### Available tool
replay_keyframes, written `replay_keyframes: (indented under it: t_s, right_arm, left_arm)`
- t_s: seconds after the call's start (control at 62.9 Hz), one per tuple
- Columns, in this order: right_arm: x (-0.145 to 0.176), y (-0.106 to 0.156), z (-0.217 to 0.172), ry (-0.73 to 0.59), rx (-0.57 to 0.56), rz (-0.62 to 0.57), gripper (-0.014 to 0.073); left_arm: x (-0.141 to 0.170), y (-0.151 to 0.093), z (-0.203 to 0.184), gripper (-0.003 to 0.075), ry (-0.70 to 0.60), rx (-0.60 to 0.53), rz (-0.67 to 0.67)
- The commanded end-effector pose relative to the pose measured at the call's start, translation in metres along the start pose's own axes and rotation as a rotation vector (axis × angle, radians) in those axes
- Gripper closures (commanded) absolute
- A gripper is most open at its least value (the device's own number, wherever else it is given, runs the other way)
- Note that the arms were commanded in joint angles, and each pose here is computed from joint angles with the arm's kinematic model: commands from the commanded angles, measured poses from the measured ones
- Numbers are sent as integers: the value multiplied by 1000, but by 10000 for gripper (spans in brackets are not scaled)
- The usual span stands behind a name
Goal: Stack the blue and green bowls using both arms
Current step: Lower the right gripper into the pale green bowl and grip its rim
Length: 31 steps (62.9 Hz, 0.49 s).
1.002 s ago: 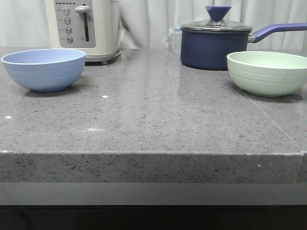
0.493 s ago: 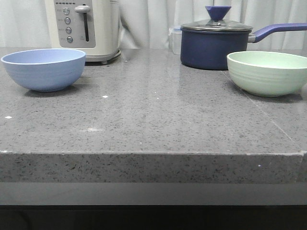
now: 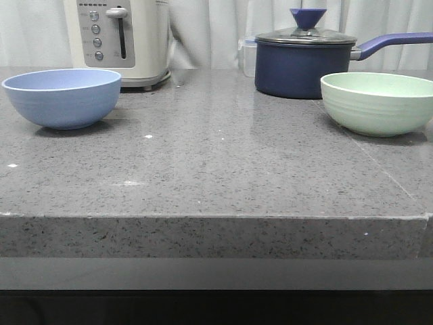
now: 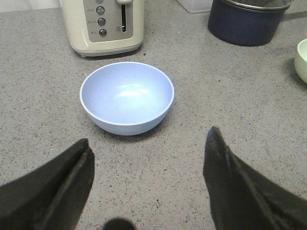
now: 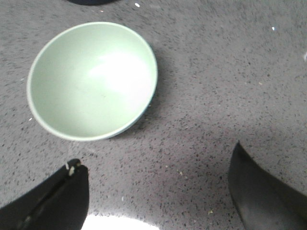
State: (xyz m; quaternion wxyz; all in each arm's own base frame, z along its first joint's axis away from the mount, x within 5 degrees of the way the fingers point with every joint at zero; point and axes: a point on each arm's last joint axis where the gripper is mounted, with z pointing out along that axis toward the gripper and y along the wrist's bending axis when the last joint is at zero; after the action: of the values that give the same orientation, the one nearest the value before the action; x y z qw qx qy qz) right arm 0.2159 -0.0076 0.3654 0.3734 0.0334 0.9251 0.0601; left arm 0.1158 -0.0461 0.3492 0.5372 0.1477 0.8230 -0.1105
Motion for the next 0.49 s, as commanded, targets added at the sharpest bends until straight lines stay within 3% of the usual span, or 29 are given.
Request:
replay_keyframes:
  t_s: [0.0, 0.27, 0.477]
  right_arm:
    - [-26, -4, 3, -11, -19, 38, -10]
    - [-59, -6, 61, 107, -131, 74, 6]
    - [-67, -13, 106, 159, -142, 118, 132]
  left_arm:
    - [-14, -2, -3, 248, -91, 13, 1]
    - [-14, -2, -3, 248, -91, 13, 1]
    - [-14, -2, -3, 248, -91, 13, 1]
